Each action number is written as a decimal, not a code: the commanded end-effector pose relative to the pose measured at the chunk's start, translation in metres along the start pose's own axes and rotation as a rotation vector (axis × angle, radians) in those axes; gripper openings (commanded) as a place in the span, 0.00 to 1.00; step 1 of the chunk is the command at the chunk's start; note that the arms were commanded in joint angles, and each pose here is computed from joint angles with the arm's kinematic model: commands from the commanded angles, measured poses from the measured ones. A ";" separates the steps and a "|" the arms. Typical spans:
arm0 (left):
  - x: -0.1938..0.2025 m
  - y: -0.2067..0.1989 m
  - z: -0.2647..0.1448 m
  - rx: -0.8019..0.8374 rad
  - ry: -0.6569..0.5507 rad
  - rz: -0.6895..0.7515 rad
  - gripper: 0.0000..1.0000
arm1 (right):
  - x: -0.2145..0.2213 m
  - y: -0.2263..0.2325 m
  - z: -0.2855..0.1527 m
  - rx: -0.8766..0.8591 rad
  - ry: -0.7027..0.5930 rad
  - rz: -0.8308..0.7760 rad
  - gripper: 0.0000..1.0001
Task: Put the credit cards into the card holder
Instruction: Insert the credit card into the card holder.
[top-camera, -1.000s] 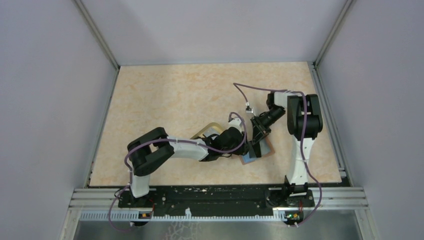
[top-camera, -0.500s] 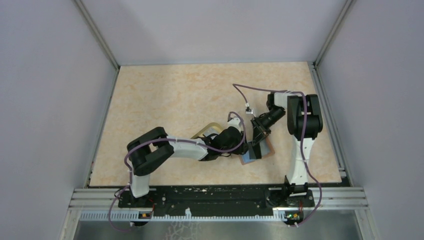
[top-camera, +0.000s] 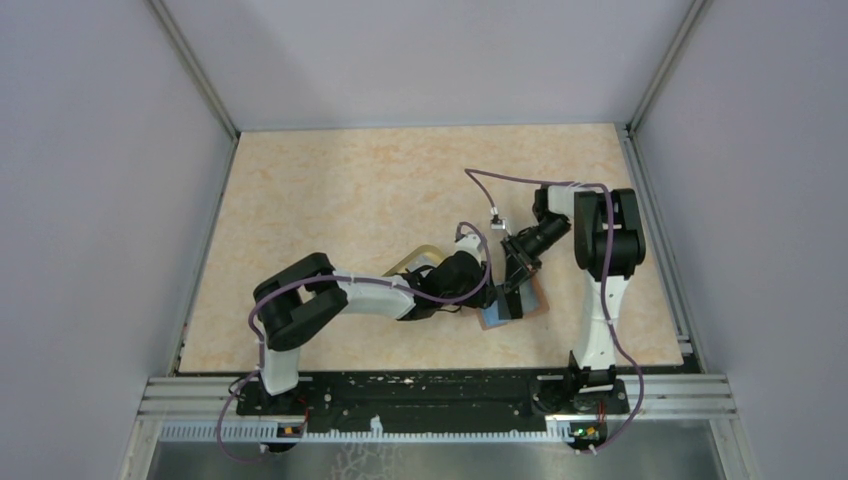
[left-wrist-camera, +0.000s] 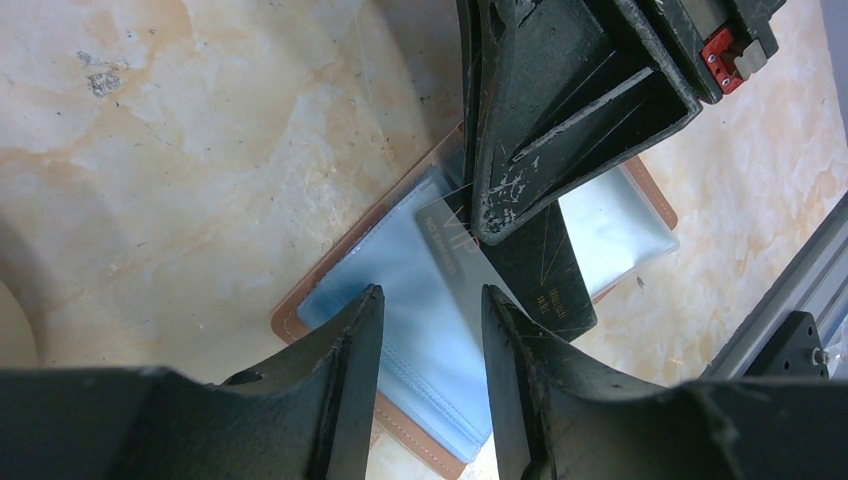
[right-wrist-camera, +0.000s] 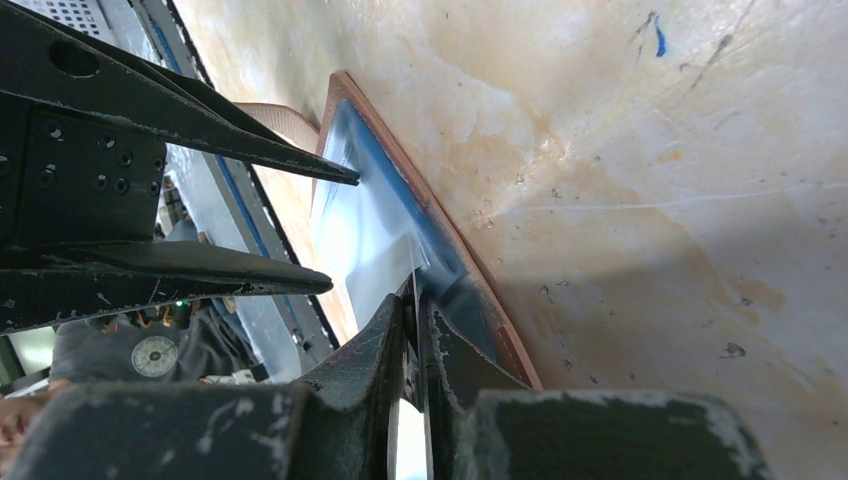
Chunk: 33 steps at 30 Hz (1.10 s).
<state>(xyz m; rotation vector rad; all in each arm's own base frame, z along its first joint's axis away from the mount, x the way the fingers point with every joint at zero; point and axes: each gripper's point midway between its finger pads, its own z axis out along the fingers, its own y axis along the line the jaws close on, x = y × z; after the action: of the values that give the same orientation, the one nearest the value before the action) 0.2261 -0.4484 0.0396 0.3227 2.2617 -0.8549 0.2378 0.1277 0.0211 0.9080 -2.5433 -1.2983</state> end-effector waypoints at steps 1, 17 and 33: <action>0.005 0.006 0.003 -0.005 0.027 0.019 0.48 | -0.005 -0.011 0.009 0.026 0.026 -0.065 0.09; -0.012 -0.014 -0.003 0.058 0.002 0.023 0.48 | -0.020 -0.003 0.006 0.021 -0.039 -0.112 0.16; -0.015 -0.114 -0.001 0.189 -0.060 0.024 0.45 | -0.023 -0.005 0.006 0.035 -0.057 -0.114 0.17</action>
<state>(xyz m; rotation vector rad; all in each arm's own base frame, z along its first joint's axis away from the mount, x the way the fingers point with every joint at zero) 0.1861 -0.5054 0.1030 0.4385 2.1439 -1.0818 0.2417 0.1381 0.0202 0.9361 -2.5485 -1.3295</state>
